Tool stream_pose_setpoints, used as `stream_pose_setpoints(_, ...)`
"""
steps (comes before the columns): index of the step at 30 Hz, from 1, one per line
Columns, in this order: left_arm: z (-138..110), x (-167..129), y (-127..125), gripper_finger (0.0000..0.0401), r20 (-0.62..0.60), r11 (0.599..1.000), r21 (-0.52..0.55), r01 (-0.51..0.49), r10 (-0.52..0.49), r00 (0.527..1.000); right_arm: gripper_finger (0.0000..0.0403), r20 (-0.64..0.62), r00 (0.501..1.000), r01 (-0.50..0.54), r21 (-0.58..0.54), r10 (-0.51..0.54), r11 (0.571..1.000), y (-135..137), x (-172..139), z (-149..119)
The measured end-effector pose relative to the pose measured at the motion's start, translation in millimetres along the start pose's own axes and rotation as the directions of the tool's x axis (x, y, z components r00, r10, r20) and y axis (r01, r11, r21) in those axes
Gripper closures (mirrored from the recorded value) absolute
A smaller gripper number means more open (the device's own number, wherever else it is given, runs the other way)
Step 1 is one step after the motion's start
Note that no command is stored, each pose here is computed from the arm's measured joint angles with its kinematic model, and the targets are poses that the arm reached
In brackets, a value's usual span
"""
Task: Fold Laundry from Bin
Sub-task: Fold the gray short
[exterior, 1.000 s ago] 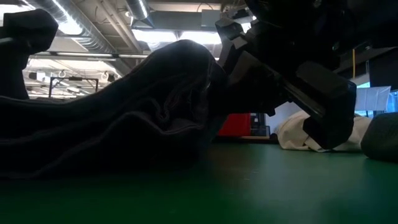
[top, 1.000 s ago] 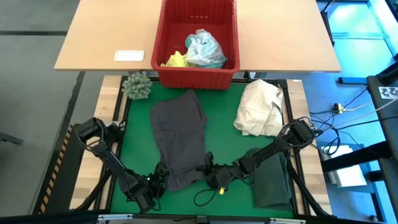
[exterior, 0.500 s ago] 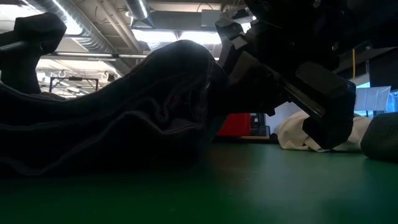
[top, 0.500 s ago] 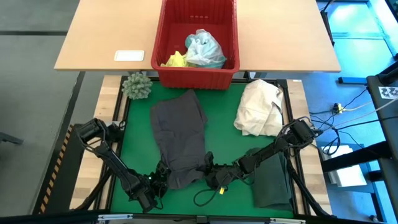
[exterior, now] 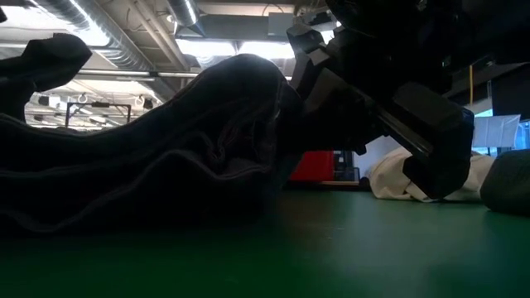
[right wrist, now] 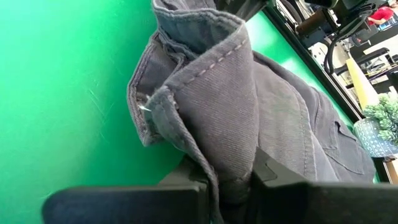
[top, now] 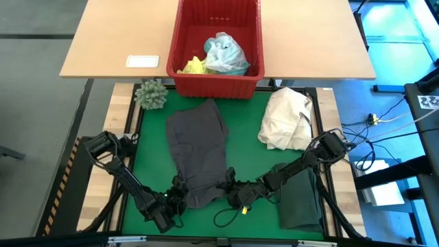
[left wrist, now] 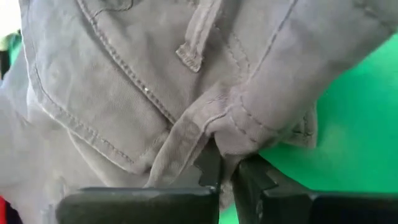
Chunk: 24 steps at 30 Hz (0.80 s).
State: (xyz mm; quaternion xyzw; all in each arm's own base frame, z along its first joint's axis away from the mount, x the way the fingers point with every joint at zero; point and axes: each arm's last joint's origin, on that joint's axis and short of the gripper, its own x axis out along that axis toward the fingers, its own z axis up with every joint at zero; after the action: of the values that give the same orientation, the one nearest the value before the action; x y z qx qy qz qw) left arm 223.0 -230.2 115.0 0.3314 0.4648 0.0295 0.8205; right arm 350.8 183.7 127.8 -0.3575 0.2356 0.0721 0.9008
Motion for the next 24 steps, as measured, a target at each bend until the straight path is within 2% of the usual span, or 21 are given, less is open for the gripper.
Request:
stream_pose_setpoints(14,-1.5,-6.4,-7.0,0.0394,0.02,0.992,-0.126,0.017,-0.014,1.0,0.0371,0.002,1.0,-0.002,-0.001,0.002,1.0,0.4,-0.2,0.3)
stream_pose_setpoints(24,1.3,-8.6,-9.4,0.0394,0.047,0.989,-0.145,0.037,-0.031,0.998,0.0373,0.008,1.0,-0.005,-0.009,0.005,1.0,3.6,-3.4,3.1)
